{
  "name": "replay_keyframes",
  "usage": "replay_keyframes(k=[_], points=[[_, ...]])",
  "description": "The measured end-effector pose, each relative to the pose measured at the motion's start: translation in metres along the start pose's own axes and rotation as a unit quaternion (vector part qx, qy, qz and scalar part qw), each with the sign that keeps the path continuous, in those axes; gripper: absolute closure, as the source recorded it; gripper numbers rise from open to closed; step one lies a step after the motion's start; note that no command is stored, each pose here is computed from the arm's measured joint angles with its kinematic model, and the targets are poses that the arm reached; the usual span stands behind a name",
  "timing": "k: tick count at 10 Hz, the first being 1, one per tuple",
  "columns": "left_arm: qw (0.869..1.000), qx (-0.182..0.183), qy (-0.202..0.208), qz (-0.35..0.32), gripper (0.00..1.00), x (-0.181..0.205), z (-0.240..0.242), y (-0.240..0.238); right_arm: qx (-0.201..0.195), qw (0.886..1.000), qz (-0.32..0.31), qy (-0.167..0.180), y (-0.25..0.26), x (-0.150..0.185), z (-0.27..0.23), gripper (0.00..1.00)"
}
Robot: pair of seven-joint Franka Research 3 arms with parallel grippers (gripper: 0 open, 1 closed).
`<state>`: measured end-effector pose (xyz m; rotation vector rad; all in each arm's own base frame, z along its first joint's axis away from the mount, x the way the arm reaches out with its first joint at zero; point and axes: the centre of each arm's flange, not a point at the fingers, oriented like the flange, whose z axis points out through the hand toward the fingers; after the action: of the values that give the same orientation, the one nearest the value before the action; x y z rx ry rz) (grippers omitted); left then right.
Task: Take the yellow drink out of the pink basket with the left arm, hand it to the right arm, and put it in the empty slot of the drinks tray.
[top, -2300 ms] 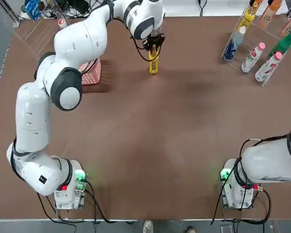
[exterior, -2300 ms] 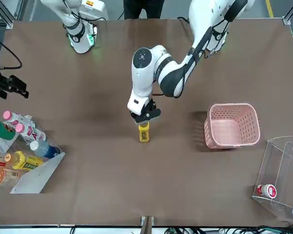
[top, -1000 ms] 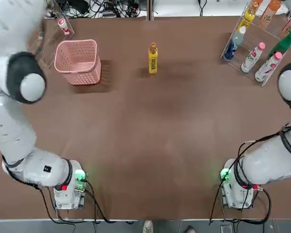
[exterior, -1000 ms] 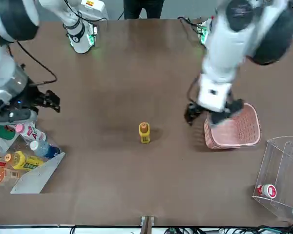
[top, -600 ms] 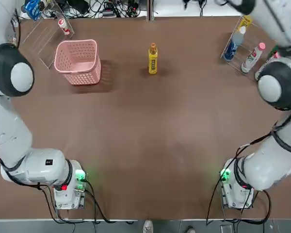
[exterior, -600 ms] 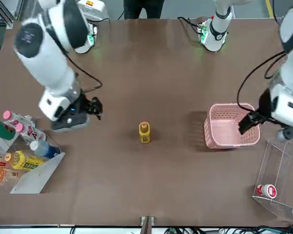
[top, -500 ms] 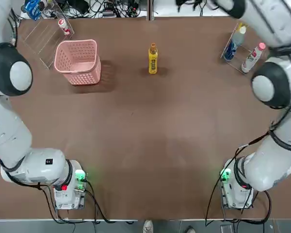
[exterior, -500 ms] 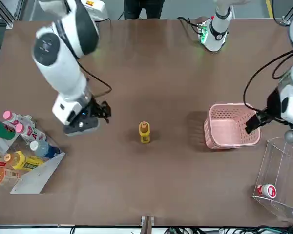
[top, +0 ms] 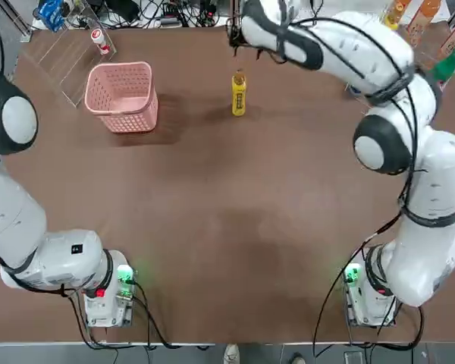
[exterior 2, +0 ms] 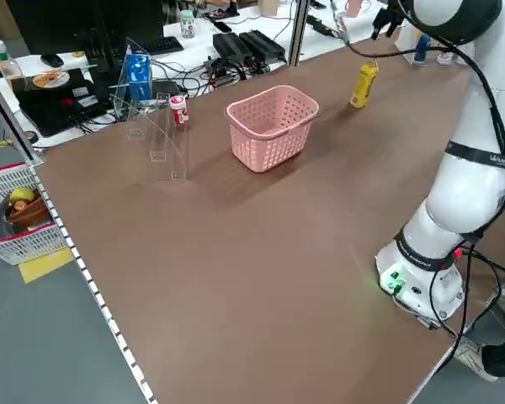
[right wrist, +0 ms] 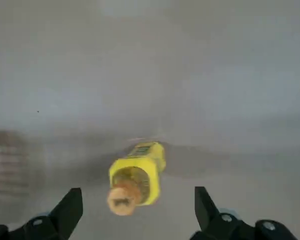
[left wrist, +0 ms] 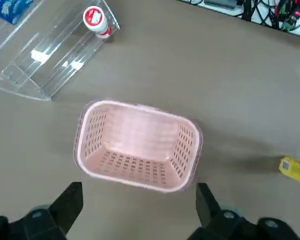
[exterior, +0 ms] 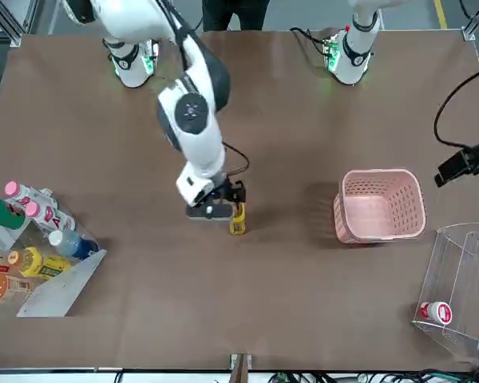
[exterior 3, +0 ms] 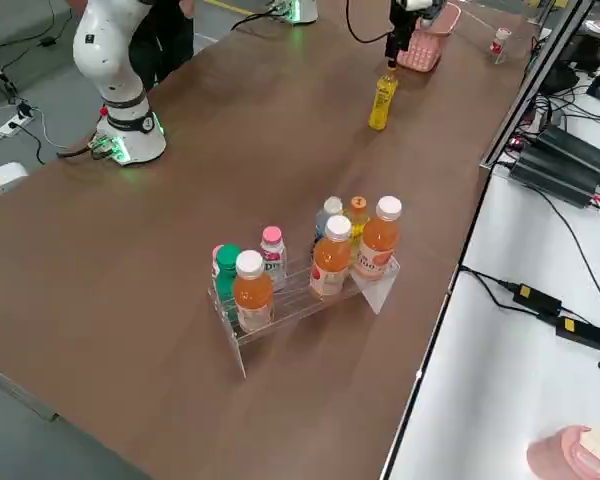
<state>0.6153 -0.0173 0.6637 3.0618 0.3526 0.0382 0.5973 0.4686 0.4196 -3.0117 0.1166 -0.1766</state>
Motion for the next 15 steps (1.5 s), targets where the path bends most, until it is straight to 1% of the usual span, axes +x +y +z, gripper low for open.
replay_keyframes(k=[2, 3, 4, 7, 8, 9, 13, 14, 15], points=[[0.999, -0.012, -0.019, 0.028, 0.0, 0.001, -0.004, -0.037, -0.021, 1.0, -0.02, 0.011, -0.009, -0.008, 0.018, 0.04], [0.999, -0.015, -0.023, 0.036, 0.0, 0.002, -0.002, -0.048, -0.03, 0.999, -0.033, 0.016, -0.019, -0.017, 0.022, 0.07], [0.999, -0.015, -0.026, 0.037, 0.0, 0.003, 0.001, -0.05, -0.033, 0.999, -0.04, 0.015, -0.027, -0.026, 0.026, 0.11], [0.999, -0.013, -0.032, 0.034, 0.0, 0.005, 0.006, -0.053, -0.044, 0.998, -0.044, 0.009, -0.027, -0.031, 0.038, 0.16], [0.999, -0.011, -0.032, 0.027, 0.0, 0.006, 0.006, -0.06, -0.045, 0.998, -0.044, 0.007, -0.027, -0.031, 0.041, 0.21], [0.999, -0.01, -0.031, 0.022, 0.0, 0.007, 0.006, -0.065, -0.047, 0.998, -0.044, 0.006, -0.026, -0.031, 0.043, 0.29], [0.999, -0.008, -0.028, 0.013, 0.0, 0.007, 0.003, -0.074, -0.049, 0.998, -0.043, 0.005, -0.025, -0.03, 0.047, 0.52], [1.0, -0.008, -0.028, 0.013, 0.0, 0.007, 0.003, -0.075, -0.049, 0.998, -0.043, 0.005, -0.025, -0.03, 0.047, 0.57], [1.0, -0.005, -0.027, 0.012, 0.0, 0.007, 0.003, -0.076, -0.049, 0.998, -0.043, 0.005, -0.025, -0.03, 0.047, 0.67]])
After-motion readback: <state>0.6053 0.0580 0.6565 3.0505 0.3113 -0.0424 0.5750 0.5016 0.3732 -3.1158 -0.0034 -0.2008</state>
